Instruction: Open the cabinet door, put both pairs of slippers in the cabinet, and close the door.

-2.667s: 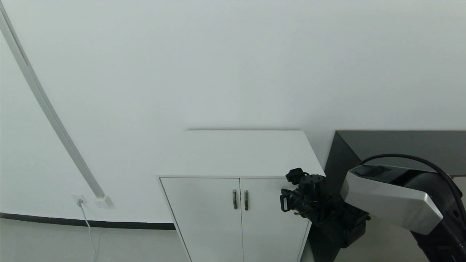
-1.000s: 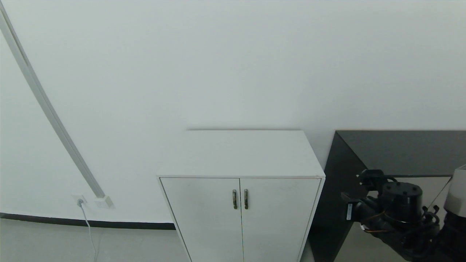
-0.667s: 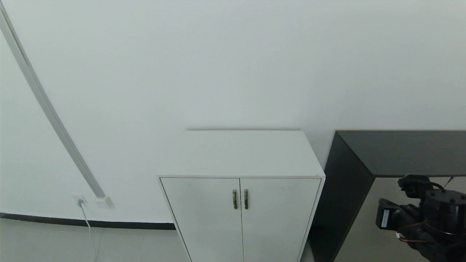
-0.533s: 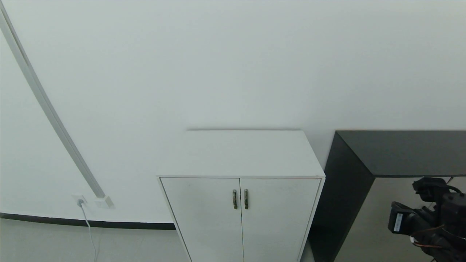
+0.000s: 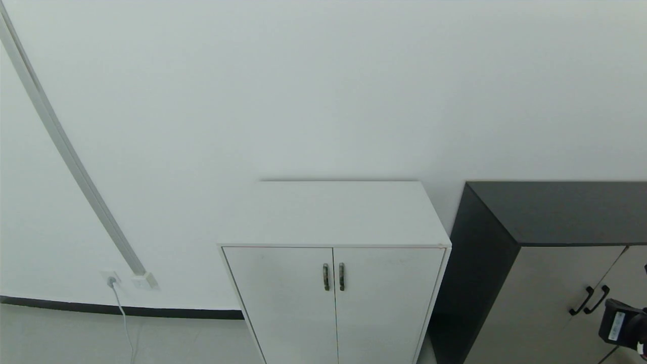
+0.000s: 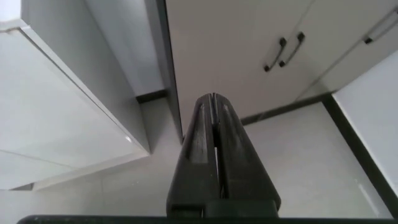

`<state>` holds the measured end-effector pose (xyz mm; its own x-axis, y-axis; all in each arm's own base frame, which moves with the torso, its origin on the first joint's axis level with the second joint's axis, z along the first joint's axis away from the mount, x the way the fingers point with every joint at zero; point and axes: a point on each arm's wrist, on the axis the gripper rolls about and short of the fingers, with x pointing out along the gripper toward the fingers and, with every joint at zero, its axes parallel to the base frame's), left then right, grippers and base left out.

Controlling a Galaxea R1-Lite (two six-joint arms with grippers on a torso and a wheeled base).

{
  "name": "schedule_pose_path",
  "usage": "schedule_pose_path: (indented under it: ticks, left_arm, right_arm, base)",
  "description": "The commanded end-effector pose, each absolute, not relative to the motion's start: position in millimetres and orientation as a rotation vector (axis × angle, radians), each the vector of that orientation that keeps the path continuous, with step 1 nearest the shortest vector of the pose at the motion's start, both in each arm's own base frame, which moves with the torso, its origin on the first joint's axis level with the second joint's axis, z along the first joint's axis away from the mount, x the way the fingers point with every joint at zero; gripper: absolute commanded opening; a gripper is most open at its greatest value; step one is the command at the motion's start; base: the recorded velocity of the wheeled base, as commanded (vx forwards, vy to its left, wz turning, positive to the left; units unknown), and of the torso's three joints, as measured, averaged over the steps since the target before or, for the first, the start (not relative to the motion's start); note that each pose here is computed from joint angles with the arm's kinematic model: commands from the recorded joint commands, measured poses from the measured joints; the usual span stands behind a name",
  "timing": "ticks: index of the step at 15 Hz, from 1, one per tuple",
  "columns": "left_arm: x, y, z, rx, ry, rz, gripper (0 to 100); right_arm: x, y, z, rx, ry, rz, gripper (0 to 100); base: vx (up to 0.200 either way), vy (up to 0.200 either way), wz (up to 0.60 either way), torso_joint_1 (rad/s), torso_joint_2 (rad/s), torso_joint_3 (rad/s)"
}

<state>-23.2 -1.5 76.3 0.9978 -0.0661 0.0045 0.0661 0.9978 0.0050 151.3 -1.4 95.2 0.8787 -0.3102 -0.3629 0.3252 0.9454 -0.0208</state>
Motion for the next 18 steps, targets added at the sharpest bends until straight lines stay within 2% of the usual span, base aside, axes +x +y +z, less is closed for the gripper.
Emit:
schedule_pose_path:
  ticks: [1, 4, 11, 15, 18]
  left_arm:
    - [-23.1, -1.5, 76.3, 0.005, -0.003, -0.064, 0]
    - [-23.1, -1.5, 76.3, 0.005, -0.003, -0.066, 0]
    - [-23.1, -1.5, 76.3, 0.005, -0.003, -0.067, 0]
    - [-23.1, -1.5, 76.3, 0.005, -0.003, -0.067, 0]
    - [-23.1, -1.5, 76.3, 0.005, -0.003, -0.067, 0]
  right_arm:
    - [126.5, -3.0, 112.2, 0.063, 0.288, -0.32, 0]
    - [97.5, -3.9, 114.2, 0.061, 0.299, -0.315, 0]
    - [21.3, -2.6, 99.5, 0.061, 0.283, -0.127, 0]
    - [-2.1, -1.3, 83.5, 0.031, 0.265, -0.009, 0]
    - [-5.3, -1.1, 78.4, -0.009, 0.23, 0.017, 0]
  base:
    - [0.0, 0.0, 0.0, 0.0, 0.0, 0.0]
    - [0.0, 0.0, 0.0, 0.0, 0.0, 0.0]
    - [0.0, 0.0, 0.0, 0.0, 0.0, 0.0]
    - [0.0, 0.0, 0.0, 0.0, 0.0, 0.0]
    - [0.0, 0.0, 0.0, 0.0, 0.0, 0.0]
